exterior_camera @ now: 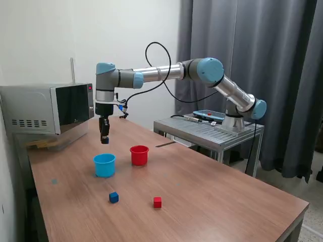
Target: Place red objects in the red bin, and blue objects in the blue bin.
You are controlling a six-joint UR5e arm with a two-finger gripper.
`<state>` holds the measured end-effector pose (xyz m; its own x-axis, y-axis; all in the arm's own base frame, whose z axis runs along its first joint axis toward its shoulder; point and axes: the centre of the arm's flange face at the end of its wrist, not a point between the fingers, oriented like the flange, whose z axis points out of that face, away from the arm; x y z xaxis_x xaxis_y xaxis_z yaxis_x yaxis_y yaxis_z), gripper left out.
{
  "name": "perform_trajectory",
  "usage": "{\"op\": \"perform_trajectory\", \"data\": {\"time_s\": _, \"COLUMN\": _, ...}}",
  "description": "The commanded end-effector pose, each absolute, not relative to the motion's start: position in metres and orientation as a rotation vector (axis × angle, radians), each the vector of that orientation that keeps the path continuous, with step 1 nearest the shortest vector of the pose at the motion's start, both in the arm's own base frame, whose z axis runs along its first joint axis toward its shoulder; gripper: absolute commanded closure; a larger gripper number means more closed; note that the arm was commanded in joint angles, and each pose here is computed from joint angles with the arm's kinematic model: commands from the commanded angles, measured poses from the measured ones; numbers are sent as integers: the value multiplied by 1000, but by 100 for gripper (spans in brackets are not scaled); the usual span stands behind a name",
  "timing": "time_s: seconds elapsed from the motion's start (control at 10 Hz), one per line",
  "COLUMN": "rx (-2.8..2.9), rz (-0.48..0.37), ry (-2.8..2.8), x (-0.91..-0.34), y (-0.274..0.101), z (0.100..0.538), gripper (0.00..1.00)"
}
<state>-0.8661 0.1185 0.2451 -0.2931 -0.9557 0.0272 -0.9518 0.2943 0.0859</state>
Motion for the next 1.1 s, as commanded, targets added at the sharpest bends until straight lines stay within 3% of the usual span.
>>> {"op": "perform_trajectory", "data": {"time_s": 0.0, "rx": 1836, "rz": -53, "ry": -2469, "x": -865, "y": 112, "z": 234, "gripper": 100}}
{"op": "perform_trajectory", "data": {"time_s": 0.4, "rx": 1839, "rz": 1, "ry": -2464, "x": -865, "y": 109, "z": 215, "gripper": 100}}
{"op": "perform_trajectory", "data": {"time_s": 1.0, "rx": 1835, "rz": -14, "ry": -2458, "x": -867, "y": 110, "z": 215, "gripper": 100}}
